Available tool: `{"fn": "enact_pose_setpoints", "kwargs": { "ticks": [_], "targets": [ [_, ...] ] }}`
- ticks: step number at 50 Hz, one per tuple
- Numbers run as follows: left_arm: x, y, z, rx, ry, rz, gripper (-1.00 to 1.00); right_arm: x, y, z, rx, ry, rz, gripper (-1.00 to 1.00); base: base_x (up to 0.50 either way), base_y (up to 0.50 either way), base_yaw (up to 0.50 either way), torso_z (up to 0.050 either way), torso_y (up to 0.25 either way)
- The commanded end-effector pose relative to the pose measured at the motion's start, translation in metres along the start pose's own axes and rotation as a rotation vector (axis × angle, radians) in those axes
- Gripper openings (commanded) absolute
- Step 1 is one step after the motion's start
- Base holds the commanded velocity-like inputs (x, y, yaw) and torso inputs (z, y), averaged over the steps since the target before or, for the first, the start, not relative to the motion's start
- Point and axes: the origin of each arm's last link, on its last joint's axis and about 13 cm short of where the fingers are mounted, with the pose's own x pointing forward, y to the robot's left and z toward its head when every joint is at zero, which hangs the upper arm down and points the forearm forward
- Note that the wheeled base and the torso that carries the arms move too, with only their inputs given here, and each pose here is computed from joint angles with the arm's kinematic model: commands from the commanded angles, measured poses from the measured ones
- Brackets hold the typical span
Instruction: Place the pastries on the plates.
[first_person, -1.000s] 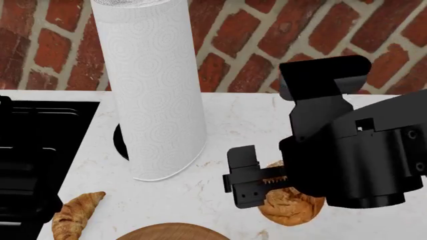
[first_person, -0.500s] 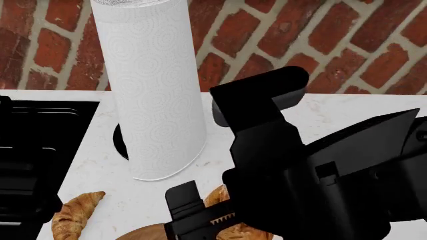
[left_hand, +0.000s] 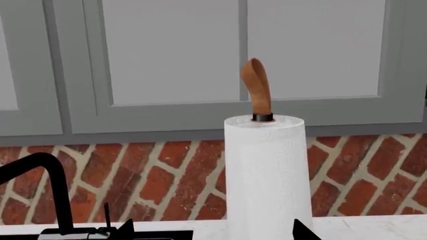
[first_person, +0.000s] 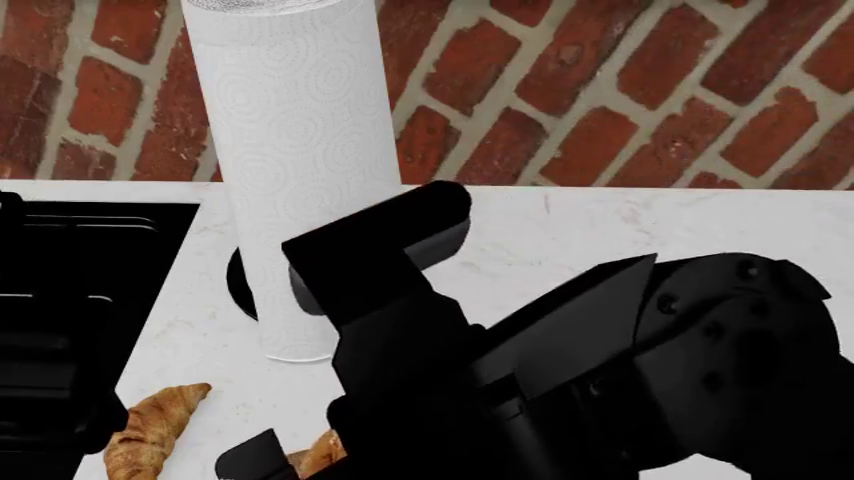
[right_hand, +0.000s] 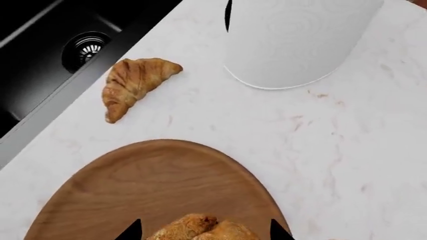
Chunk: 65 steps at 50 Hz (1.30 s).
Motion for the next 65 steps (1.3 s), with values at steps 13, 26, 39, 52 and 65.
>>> {"fn": "enact_pose_setpoints", "kwargs": {
  "ticks": [13,26,39,52,65],
  "targets": [
    [-0.001,-0.002,-0.003,-0.006,0.007,-0.003,1.0,0.034,0.016,-0.007,-0.06,0.031,0.092,-1.0,0.02,0.0,0.0,0.0,0.0],
    [-0.001,-0.002,-0.004,-0.008,0.01,-0.003,1.0,0.046,0.02,-0.014,-0.072,0.057,0.126,-1.0,0.02,0.0,0.0,0.0,0.0],
    [0.0,-0.003,-0.004,-0.012,0.009,0.003,1.0,0.046,0.022,-0.018,-0.097,0.075,0.144,1.0,0.03,0.0,0.0,0.0,0.0],
    [0.0,-0.003,-0.005,-0.009,0.012,0.001,1.0,0.015,0.027,-0.006,-0.155,0.007,0.088,1.0,0.03,0.0,0.0,0.0,0.0],
    [0.001,-0.004,-0.005,-0.005,0.014,0.0,1.0,-0.013,0.015,-0.003,-0.128,-0.07,-0.005,1.0,0.03,0.0,0.0,0.0,0.0]
  ]
}}
